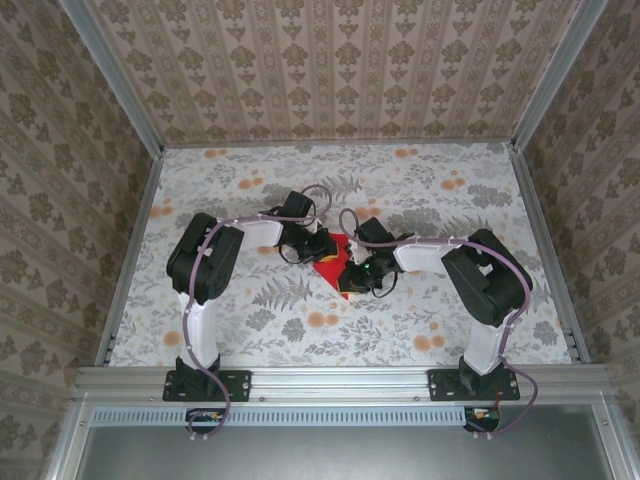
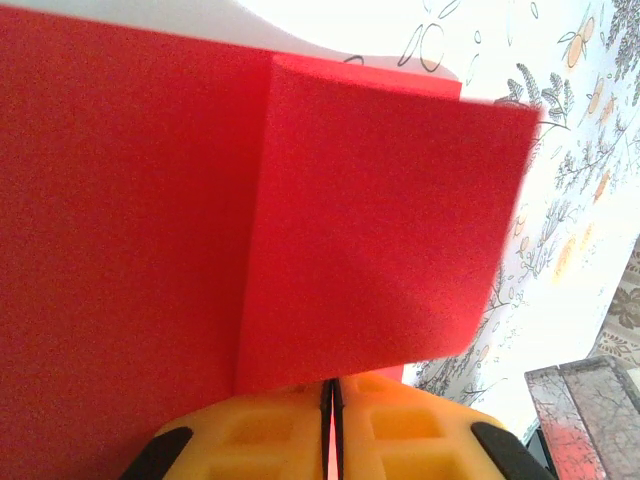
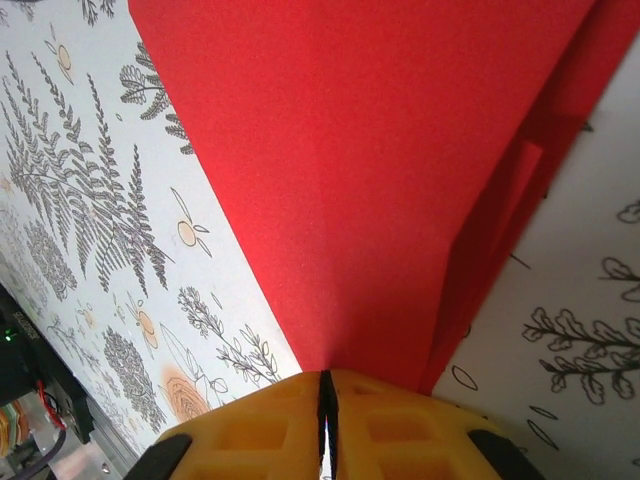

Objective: Fold a paper plane with a square sheet of paper (fold left side to right side)
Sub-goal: Fourth fold the wing at the center of the table.

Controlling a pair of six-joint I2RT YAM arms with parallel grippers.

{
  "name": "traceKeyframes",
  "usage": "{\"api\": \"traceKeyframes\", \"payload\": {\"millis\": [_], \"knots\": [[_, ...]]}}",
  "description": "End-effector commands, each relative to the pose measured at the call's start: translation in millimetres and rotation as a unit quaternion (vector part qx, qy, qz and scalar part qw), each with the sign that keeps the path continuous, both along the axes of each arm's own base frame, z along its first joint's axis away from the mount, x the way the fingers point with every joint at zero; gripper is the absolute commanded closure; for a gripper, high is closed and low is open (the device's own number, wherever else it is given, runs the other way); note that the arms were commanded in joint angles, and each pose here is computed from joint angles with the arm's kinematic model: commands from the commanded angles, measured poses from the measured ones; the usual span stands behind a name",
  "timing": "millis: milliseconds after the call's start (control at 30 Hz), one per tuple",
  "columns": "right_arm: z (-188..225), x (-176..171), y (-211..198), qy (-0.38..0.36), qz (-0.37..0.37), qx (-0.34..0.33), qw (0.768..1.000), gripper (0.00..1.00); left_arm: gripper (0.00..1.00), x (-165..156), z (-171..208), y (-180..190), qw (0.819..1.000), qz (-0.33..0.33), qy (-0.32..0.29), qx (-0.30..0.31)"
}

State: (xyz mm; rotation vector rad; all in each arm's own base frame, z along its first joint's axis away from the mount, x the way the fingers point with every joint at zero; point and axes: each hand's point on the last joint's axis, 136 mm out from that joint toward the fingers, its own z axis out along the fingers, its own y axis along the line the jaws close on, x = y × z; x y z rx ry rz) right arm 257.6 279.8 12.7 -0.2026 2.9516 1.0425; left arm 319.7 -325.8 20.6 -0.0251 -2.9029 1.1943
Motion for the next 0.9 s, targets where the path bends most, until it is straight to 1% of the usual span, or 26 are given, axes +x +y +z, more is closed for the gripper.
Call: {"api": "traceKeyframes", "payload": {"millis": [0, 100, 300, 433, 533, 700, 767, 867], "knots": [[-14.5, -41.0, -15.1, 0.078, 0.000, -0.022, 0.997, 0.91, 0.87, -8.9, -34.5, 27.2, 0.998, 0.016, 0.028, 0.059], [-15.2, -48.7, -19.1, 0.086, 0.000, -0.024, 0.996, 0.94, 0.87, -8.3, -34.5, 27.0, 0.998, 0.016, 0.028, 0.059], [-14.3, -63.8, -27.8, 0.101, 0.007, -0.031, 0.994, 0.95, 0.87, -8.1, -34.0, 27.0, 0.998, 0.016, 0.027, 0.059], [-3.0, -64.5, -26.6, 0.093, 0.013, -0.021, 0.995, 0.96, 0.87, -8.2, -33.9, 27.1, 0.998, 0.016, 0.027, 0.059], [16.5, -53.8, -22.6, 0.069, 0.011, 0.002, 0.998, 0.98, 0.87, -8.1, -32.8, 26.9, 0.998, 0.016, 0.026, 0.058], [56.5, -22.4, -12.0, 0.015, -0.013, 0.068, 0.997, 0.99, 0.87, -7.4, -30.1, 25.7, 0.998, 0.016, 0.023, 0.056], [63.5, -8.8, -7.0, 0.000, -0.025, 0.087, 0.996, 0.99, 0.87, -7.3, -30.1, 25.6, 0.998, 0.016, 0.022, 0.055], [58.8, 9.3, -2.7, -0.010, -0.042, 0.079, 0.996, 0.99, 0.87, -8.0, -30.4, 24.9, 0.998, 0.015, 0.023, 0.054]]}}
